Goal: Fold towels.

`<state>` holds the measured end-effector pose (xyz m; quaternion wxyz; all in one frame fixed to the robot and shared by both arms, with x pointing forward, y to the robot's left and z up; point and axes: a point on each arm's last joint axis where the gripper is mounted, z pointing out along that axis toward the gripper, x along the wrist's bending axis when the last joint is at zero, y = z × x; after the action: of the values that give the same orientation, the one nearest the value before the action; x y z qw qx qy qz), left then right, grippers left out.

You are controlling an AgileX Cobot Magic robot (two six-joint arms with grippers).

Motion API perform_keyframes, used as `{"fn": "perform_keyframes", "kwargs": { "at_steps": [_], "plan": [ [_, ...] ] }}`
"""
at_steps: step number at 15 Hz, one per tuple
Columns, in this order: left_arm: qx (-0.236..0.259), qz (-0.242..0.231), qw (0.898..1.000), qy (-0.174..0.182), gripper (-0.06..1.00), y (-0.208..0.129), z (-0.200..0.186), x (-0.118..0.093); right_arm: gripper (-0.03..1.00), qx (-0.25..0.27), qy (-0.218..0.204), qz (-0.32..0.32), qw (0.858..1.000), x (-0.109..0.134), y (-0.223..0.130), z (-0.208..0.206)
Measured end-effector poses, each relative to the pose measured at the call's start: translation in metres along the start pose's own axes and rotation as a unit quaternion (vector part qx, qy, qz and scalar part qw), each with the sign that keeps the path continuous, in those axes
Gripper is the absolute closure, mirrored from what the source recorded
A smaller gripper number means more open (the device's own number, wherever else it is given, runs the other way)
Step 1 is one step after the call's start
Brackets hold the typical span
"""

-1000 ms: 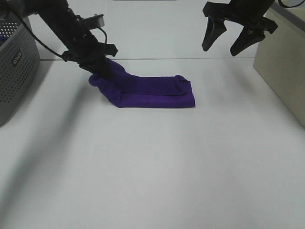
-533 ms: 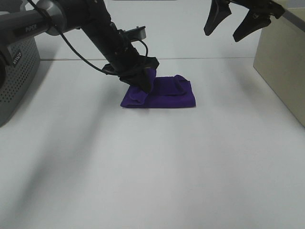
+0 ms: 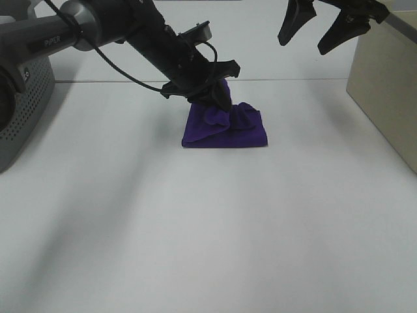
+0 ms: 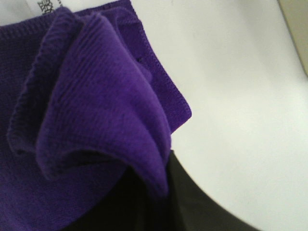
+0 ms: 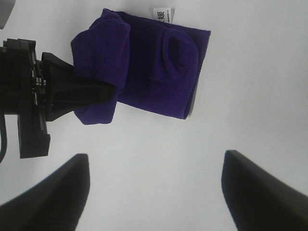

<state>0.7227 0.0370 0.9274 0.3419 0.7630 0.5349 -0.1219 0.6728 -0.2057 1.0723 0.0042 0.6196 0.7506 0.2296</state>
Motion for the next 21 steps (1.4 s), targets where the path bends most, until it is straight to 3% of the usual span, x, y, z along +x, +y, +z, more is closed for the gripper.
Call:
{"fn": "perform_keyframes", "kwargs": {
  "at_steps": [3, 4, 6, 8, 10, 12, 15, 18, 21],
  "plan": [
    [-0.036, 0.0, 0.999, -0.002, 0.86, 0.005, 0.005, -0.007, 0.22, 0.0, 0.001, 0.0, 1.0, 0.0, 0.0, 0.0],
    [-0.043, 0.0, 0.999, -0.002, 0.78, 0.006, 0.006, -0.008, 0.22, 0.0, 0.001, 0.001, 1.0, 0.0, 0.0, 0.0],
    [-0.069, -0.012, 0.997, -0.017, 0.46, 0.01, 0.007, -0.013, 0.22, -0.001, 0.01, 0.004, 1.0, 0.002, 0.0, 0.0],
    [-0.081, -0.008, 0.996, -0.044, 0.29, 0.01, 0.011, -0.026, 0.22, -0.004, 0.022, 0.007, 1.0, 0.005, 0.0, -0.002],
    [-0.08, 0.02, 0.995, -0.056, 0.25, 0.008, 0.014, -0.033, 0.22, -0.017, 0.023, 0.003, 1.0, 0.008, 0.0, -0.014],
    [-0.072, 0.027, 0.996, -0.05, 0.24, 0.009, 0.009, -0.025, 0.22, -0.034, 0.023, -0.003, 0.999, 0.013, -0.001, -0.031],
    [-0.052, 0.039, 0.998, -0.009, 0.23, 0.016, -0.025, -0.002, 0.22, -0.037, 0.021, -0.004, 0.999, 0.014, -0.002, -0.033],
    [-0.043, 0.021, 0.995, 0.083, 0.18, 0.026, -0.087, 0.02, 0.21, -0.035, -0.004, -0.006, 0.999, 0.009, -0.002, -0.034],
    [-0.011, 0.019, 0.983, 0.184, 0.18, 0.023, -0.131, 0.025, 0.18, -0.044, -0.052, 0.01, 0.998, 0.004, -0.004, -0.044]
  ]
}}
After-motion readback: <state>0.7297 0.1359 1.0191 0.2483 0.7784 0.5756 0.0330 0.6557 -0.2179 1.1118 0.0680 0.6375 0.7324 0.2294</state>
